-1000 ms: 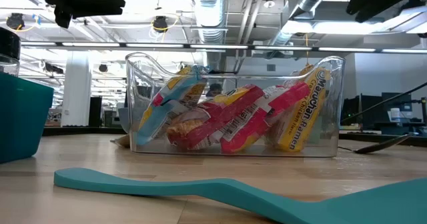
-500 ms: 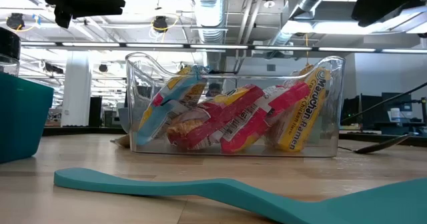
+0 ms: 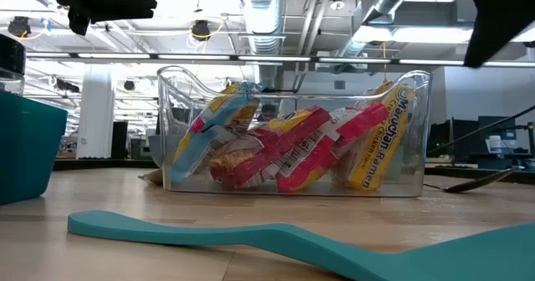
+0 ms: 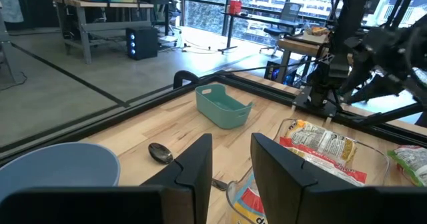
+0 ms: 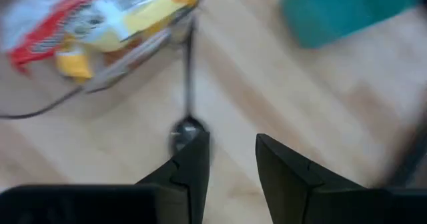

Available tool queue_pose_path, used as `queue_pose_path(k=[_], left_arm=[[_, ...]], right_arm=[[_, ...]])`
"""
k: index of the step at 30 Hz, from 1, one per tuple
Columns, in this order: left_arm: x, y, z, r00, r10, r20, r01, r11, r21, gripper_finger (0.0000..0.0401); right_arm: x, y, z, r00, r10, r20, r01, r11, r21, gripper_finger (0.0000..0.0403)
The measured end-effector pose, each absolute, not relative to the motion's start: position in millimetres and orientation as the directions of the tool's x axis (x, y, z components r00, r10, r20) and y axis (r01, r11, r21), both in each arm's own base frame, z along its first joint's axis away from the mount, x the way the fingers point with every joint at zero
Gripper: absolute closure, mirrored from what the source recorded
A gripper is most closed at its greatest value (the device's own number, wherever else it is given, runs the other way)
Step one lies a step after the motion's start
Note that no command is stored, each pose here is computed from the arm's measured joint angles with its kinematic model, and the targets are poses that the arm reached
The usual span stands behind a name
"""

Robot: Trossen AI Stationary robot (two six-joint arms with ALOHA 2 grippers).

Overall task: Pick & Place Food Item
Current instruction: Put the bottom black spoon into the blue bin

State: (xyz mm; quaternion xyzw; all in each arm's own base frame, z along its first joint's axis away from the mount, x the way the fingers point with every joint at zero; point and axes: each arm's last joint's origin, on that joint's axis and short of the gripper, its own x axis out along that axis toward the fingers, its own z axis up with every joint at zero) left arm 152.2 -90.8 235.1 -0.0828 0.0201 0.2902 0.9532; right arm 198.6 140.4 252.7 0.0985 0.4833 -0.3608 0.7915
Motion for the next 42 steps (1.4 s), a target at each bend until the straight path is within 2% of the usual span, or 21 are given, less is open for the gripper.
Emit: queue_pose_path(k=[7,11,17,24,30,37,42], left_arm=[[152,-91,235,0.831,0.550,-0.085,-0.556,0.818,-0.150,0.0302],[152,-91,236,0.831,0.549,-0.084,-0.556,0.817,-0.153,0.0302],[152,-91,236,0.831,0.550,-0.084,-0.556,0.817,-0.153,0.0302],[152,-91,236,0.831,0.549,-0.084,-0.555,0.817,-0.153,0.0302],[152,-91,236,0.831,0.550,-0.084,-0.556,0.817,-0.153,0.0302],[152,-91,236,0.831,0.550,-0.084,-0.556,0.817,-0.153,0.0302],[152,-91,236,0.831,0.549,-0.084,-0.555,0.817,-0.153,0.0302]], right_arm=[[182,141,222,0.425,-0.354,-0.833,0.639,0.769,-0.001,0.0286],[173,132,214,0.374,-0.319,-0.871,0.653,0.757,0.004,0.0286],[165,118,207,0.308,-0.264,-0.914,0.768,0.636,0.075,0.0286],[161,116,198,0.365,-0.144,-0.920,0.815,0.528,0.240,0.0286],[144,102,185,0.347,-0.151,-0.926,0.876,0.406,0.262,0.0286],[142,98,174,0.509,-0.027,-0.860,0.828,0.291,0.480,0.0286],[140,93,165,0.513,-0.032,-0.858,0.840,0.227,0.493,0.0286]])
